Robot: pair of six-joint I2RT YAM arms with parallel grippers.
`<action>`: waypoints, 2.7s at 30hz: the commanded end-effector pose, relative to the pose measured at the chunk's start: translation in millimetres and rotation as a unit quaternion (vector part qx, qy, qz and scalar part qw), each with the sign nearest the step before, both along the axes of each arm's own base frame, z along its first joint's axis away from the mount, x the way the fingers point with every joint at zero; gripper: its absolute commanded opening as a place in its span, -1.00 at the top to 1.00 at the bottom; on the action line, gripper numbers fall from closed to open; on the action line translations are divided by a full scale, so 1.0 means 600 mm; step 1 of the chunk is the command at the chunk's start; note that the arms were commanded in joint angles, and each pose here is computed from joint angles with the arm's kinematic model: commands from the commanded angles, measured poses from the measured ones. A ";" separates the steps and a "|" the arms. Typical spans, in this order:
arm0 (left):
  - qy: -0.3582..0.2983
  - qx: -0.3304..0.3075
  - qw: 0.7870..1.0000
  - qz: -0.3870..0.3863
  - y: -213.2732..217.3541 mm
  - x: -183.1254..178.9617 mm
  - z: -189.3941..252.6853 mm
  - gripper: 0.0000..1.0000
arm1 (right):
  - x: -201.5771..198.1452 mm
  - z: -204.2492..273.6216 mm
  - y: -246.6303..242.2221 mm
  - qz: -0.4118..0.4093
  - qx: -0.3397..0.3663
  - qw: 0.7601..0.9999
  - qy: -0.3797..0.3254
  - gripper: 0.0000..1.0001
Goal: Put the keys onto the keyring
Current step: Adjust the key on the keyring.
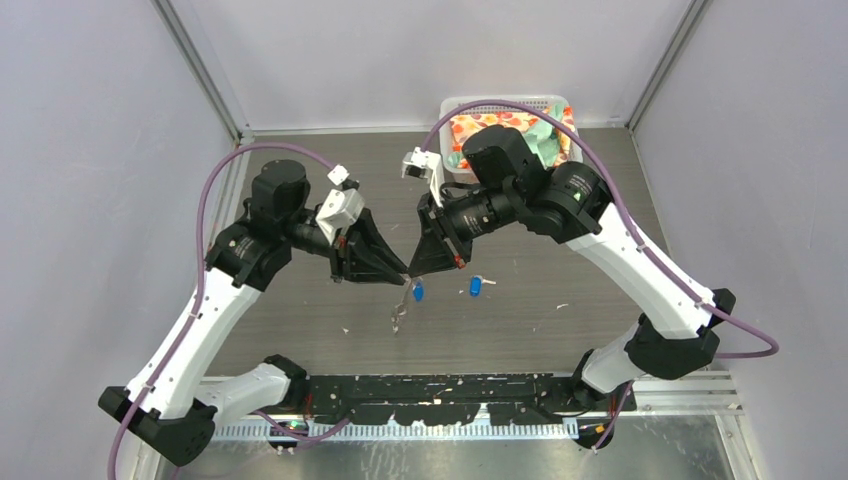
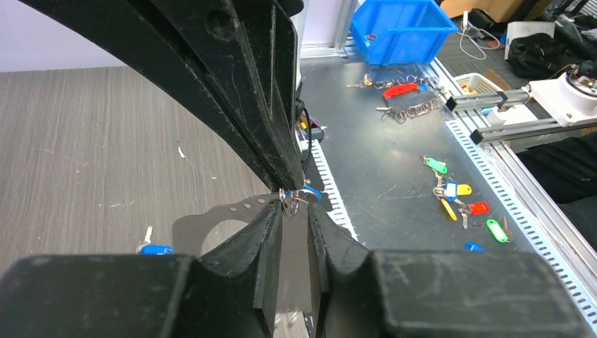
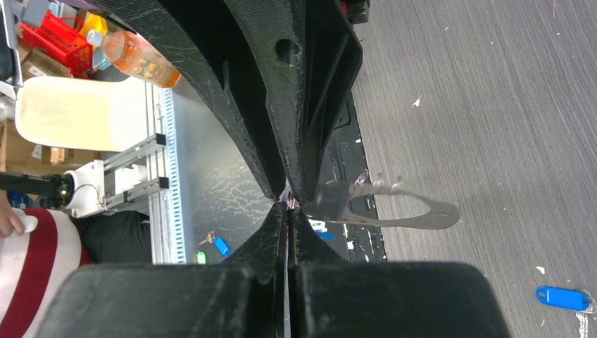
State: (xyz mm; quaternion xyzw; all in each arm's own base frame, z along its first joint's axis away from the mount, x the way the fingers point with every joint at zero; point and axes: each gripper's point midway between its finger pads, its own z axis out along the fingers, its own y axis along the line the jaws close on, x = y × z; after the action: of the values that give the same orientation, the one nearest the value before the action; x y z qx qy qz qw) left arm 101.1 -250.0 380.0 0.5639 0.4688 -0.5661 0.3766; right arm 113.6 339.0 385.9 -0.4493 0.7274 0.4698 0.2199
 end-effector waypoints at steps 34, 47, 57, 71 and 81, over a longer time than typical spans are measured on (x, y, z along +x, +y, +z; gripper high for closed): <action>0.055 -0.061 0.994 0.078 -0.013 0.028 0.051 1.00 | 0.037 0.071 -0.062 -0.183 0.176 0.964 -0.081 -0.13; 0.042 -0.104 0.989 0.096 -0.006 0.021 0.065 0.99 | 0.039 0.067 -0.047 -0.189 0.258 0.946 -0.061 -0.06; 0.029 -0.115 0.987 0.107 -0.002 0.019 0.073 0.99 | 0.013 0.064 -0.042 -0.154 0.270 0.950 -0.034 0.49; 0.026 -0.125 0.986 0.108 -0.001 0.018 0.082 0.99 | 0.007 0.028 -0.042 -0.144 0.210 0.967 -0.019 0.47; 0.007 -0.132 0.985 0.110 0.002 0.015 0.084 0.99 | 0.011 0.078 -0.078 -0.171 0.216 0.959 -0.069 0.03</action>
State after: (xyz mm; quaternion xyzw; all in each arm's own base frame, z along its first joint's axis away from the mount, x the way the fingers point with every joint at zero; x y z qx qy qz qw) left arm 112.5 -253.0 415.7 0.4430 0.4810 -0.5961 0.4658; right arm 120.2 300.1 418.6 -0.2949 0.6708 0.5402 0.4137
